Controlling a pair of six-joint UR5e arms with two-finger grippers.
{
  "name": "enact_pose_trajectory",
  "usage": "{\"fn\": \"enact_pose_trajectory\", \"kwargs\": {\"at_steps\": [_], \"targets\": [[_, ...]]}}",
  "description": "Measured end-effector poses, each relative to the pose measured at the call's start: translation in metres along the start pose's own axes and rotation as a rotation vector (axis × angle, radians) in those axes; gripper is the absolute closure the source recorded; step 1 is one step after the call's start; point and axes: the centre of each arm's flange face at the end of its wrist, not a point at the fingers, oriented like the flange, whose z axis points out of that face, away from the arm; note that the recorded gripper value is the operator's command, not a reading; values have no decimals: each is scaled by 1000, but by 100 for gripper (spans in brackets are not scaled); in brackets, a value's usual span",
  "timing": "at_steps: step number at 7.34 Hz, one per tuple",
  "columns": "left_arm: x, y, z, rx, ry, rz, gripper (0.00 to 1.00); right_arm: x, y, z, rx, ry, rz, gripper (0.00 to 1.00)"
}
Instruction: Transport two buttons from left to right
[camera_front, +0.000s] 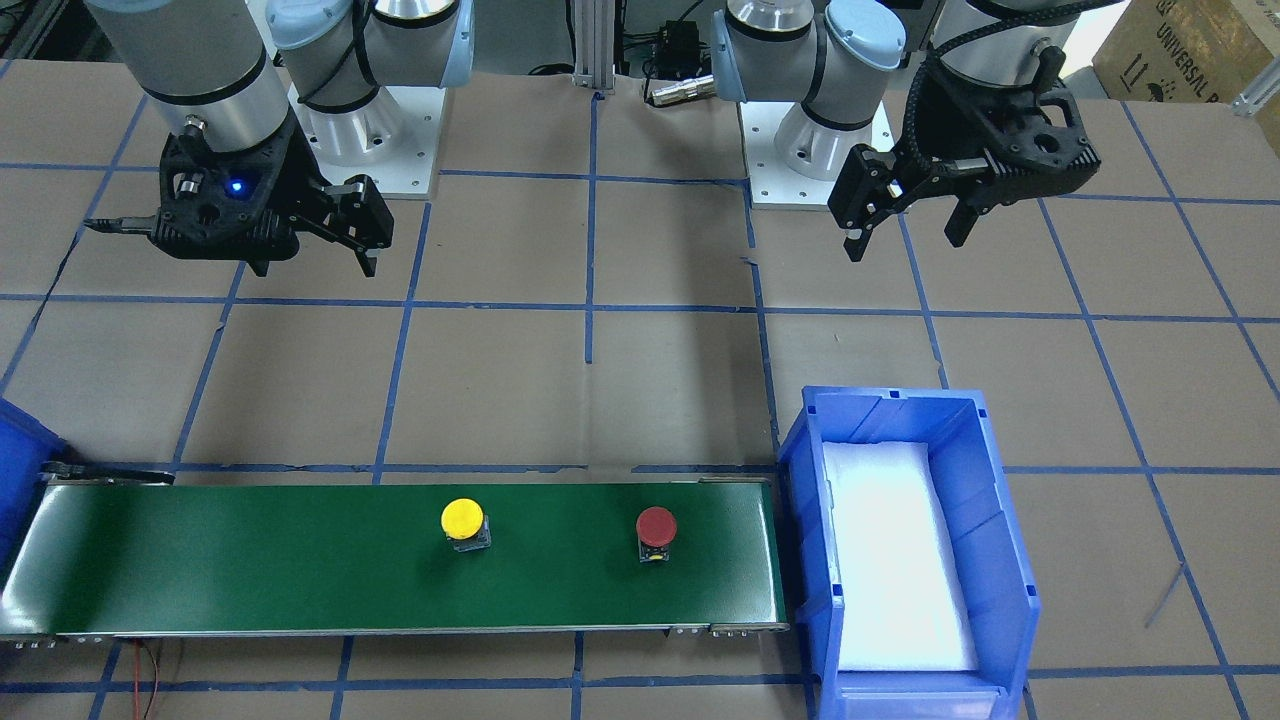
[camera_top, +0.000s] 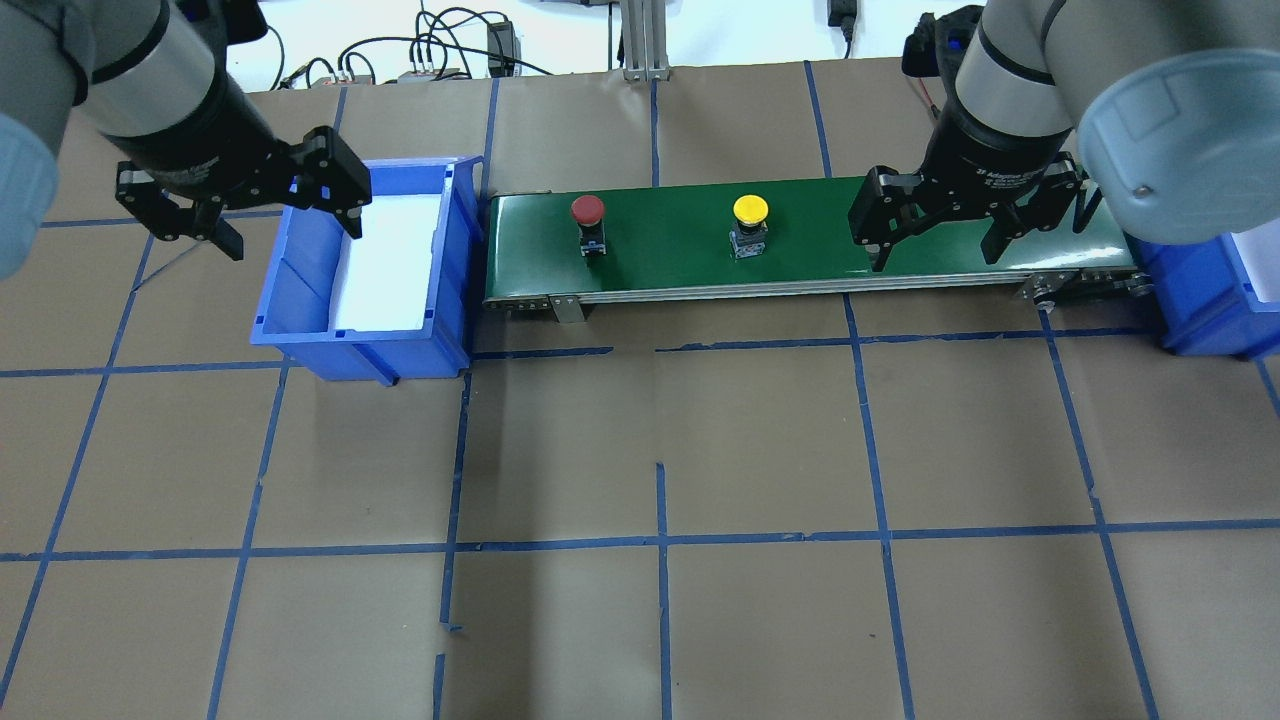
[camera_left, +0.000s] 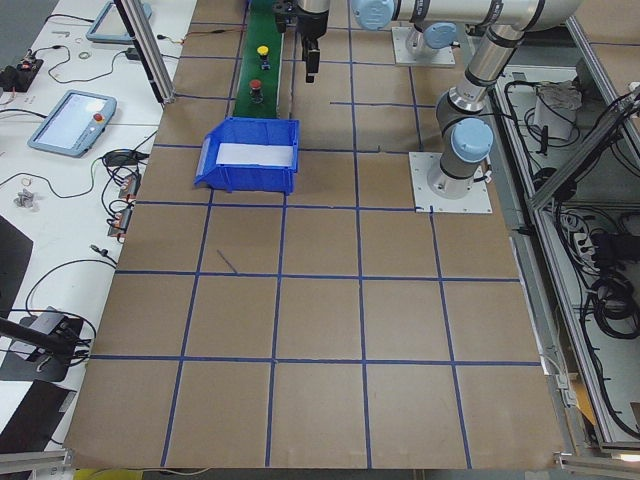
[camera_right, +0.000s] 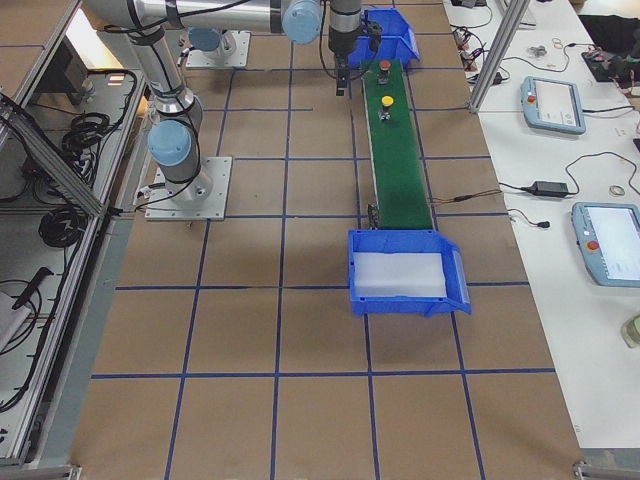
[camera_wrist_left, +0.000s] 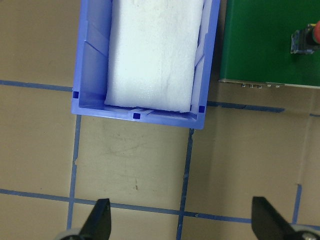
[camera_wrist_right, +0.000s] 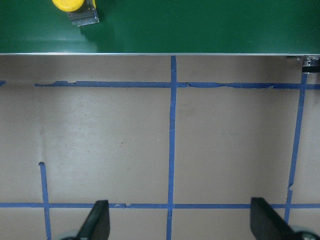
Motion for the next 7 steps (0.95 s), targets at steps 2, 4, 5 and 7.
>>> {"fn": "enact_pose_trajectory", "kwargs": {"at_steps": [2,4,5,7], "targets": [[14,-5,1,-15,-1,4,0,0,0,0,-1,0,1,0],[19,-15,0,-14,2,8,0,0,0,0,0,1,1,0],[20,-15,1,-16,1,13,0,0,0,0,0,1,1,0],[20,-15,3,-18,0,17,0,0,0,0,0,1,0,0]]}}
